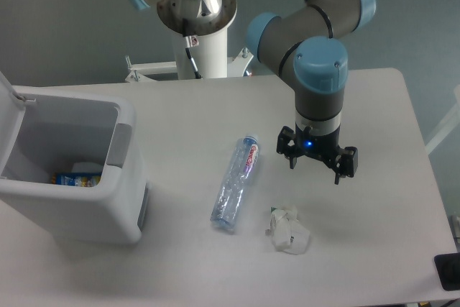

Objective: Place the trash in the trash can
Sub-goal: 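Move the gripper over the clear plastic bottle and lower it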

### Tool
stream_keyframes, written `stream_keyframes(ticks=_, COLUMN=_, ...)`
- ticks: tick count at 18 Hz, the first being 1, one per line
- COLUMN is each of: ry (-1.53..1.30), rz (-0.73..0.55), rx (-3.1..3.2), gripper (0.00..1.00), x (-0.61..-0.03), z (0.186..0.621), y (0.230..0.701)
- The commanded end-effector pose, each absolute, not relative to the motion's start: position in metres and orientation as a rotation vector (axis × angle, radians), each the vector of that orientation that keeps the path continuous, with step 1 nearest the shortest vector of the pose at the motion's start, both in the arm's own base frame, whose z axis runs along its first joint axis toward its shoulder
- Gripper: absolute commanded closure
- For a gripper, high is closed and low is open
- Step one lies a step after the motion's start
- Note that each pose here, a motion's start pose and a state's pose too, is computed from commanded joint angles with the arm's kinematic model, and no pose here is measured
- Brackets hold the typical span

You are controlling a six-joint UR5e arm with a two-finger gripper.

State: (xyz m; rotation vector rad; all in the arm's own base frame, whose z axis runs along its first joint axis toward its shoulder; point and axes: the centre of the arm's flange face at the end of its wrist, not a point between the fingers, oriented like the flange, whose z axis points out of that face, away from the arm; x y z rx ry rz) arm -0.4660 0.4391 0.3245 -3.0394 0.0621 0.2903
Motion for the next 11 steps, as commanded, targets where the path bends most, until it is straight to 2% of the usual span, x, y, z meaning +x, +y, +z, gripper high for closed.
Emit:
stream_keyframes(ticks=5, ry=0.014, rz=0.258, rx=-3.030, gripper=0.00, x=-0.455, z=0.312, y=0.440)
stream_keyframes(ticks=9, ry=-0.160, rz=0.226, rx=-2.984, gripper=0.00, x=-0.420, z=0.290, y=0.475)
stream_keyframes(ticks=11, ry=-0.142, rz=0.209, rx=-2.996, gripper=0.00, x=-0.398, z=0.281, y=0.498)
